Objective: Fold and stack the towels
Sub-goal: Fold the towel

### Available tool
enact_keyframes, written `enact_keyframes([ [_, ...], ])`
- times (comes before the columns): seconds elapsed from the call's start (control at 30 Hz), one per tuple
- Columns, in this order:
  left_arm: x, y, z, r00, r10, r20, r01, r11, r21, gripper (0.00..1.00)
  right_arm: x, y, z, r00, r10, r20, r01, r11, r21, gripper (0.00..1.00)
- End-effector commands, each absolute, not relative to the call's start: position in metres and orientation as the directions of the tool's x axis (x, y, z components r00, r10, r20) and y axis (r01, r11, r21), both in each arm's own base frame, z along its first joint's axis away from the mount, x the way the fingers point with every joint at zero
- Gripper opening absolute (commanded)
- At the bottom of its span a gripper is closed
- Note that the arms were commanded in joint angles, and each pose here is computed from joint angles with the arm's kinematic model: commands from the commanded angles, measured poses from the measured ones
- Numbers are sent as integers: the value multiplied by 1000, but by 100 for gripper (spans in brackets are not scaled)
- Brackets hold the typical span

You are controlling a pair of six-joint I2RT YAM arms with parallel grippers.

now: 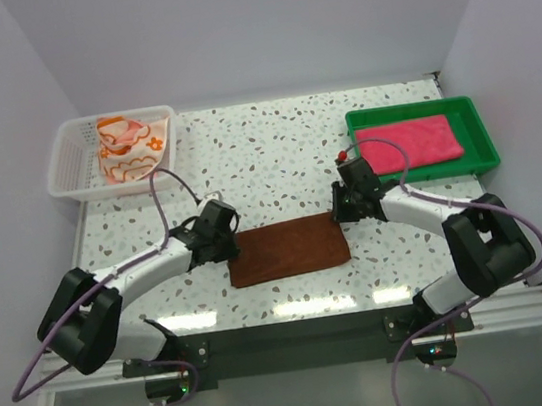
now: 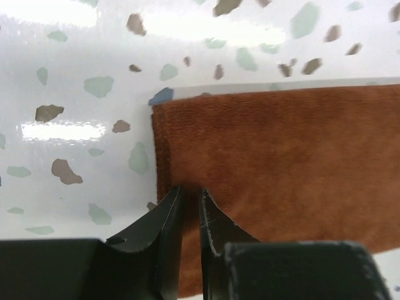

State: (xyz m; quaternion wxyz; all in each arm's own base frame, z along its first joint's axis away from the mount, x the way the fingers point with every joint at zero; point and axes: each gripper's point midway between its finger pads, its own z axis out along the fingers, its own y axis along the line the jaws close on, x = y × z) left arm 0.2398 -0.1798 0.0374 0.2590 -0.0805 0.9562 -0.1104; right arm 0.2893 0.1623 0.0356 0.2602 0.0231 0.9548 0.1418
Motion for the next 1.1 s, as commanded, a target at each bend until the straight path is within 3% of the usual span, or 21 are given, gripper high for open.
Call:
enact_keyframes([
  [0.0,240,-167,16,-846,-199,-495,-121,975,-185,19,303,163,34,-842,135,-522,-38,951,306,20],
  [0.2,248,-131,14,-832,-206,-515,-188,978,-87,19,296,153,36,-855,117,-505,-30,961,274,22],
  [0.3,271,-122,35,-805,-163,-570,-162,985,-54,26,299,146,58,-845,98,-526,-40,969,244,26],
  [0.33,276,-121,42,-801,-148,-580,-153,987,-41,36,302,138,63,-835,96,-542,-27,976,214,32],
  [0.5,303,-150,99,-743,-29,-669,-13,1000,-29,67,300,109,90,-821,114,-559,29,987,160,57],
  [0.53,298,-165,106,-735,33,-677,57,998,-12,79,295,98,89,-831,131,-541,60,987,148,69],
  [0.63,286,-209,126,-698,136,-703,214,976,-23,91,282,77,83,-845,185,-502,132,981,139,91],
  [0.7,275,-235,133,-674,193,-713,296,955,-22,94,275,69,81,-842,222,-492,169,974,151,99],
  [0.83,232,-307,131,-621,357,-698,495,869,4,94,257,57,70,-843,283,-457,224,958,180,99],
  [1.0,207,-361,113,-560,490,-668,611,789,66,83,248,56,64,-854,285,-435,228,957,180,99],
  [1.07,201,-375,96,-566,522,-638,626,776,79,74,247,56,63,-853,288,-434,229,956,184,99],
])
